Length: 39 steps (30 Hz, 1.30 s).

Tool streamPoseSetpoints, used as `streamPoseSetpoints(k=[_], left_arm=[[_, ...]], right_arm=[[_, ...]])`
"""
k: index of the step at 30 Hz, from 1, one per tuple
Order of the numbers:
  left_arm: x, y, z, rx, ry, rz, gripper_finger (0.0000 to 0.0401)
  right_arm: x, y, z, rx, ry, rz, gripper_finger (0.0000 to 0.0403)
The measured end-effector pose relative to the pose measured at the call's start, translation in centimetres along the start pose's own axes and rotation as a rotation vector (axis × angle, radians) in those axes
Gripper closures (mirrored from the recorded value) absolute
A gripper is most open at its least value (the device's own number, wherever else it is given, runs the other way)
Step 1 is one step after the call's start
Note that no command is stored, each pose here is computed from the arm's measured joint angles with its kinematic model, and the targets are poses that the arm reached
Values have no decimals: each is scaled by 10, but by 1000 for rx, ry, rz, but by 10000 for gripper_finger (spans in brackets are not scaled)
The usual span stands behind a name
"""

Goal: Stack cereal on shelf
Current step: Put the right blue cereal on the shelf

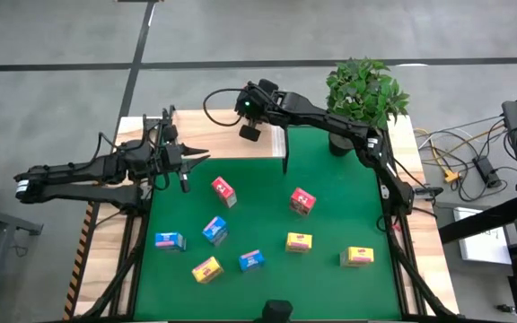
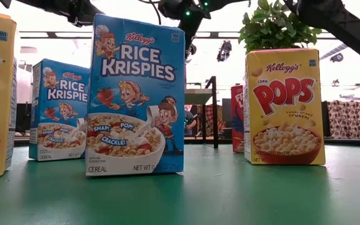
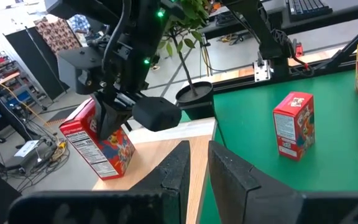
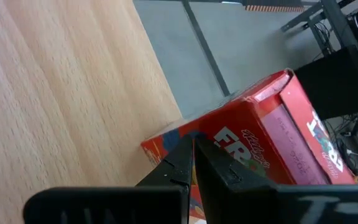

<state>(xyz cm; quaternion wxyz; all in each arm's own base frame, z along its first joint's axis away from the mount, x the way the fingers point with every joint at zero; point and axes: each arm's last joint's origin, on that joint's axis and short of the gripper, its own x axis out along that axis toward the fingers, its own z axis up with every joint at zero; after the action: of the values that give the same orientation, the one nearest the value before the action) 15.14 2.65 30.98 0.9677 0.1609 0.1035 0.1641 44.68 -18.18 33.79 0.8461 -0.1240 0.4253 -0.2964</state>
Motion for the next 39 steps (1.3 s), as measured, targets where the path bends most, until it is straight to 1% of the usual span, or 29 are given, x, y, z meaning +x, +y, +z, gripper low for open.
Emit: streamPoseSetpoints(k=[18,25,26,28,30,33,36,39], left_arm=[[1,0,0,3,2,-1,360],[1,0,0,3,2,-1,360],[1,0,0,3,3,-1,360],[1,0,0,3,4,-1,360],[1,0,0,3,5,-2,360],[1,0,0,3,5,-2,360],[1,0,-1,4,8,-3,360],[1,0,-1,5,12,-4,360]], right_arm=[[0,-2,5,29,-47,-13,394],[-1,1,6,13,-55,2,394],[-4,3,7,14,-65,25,394],[-14,9,10,34,-101,108,394],[-28,14,15,77,-146,219,394],[-45,27,18,127,-167,413,394],[-55,47,16,146,-126,589,394],[-69,72,9,94,-41,785,394]])
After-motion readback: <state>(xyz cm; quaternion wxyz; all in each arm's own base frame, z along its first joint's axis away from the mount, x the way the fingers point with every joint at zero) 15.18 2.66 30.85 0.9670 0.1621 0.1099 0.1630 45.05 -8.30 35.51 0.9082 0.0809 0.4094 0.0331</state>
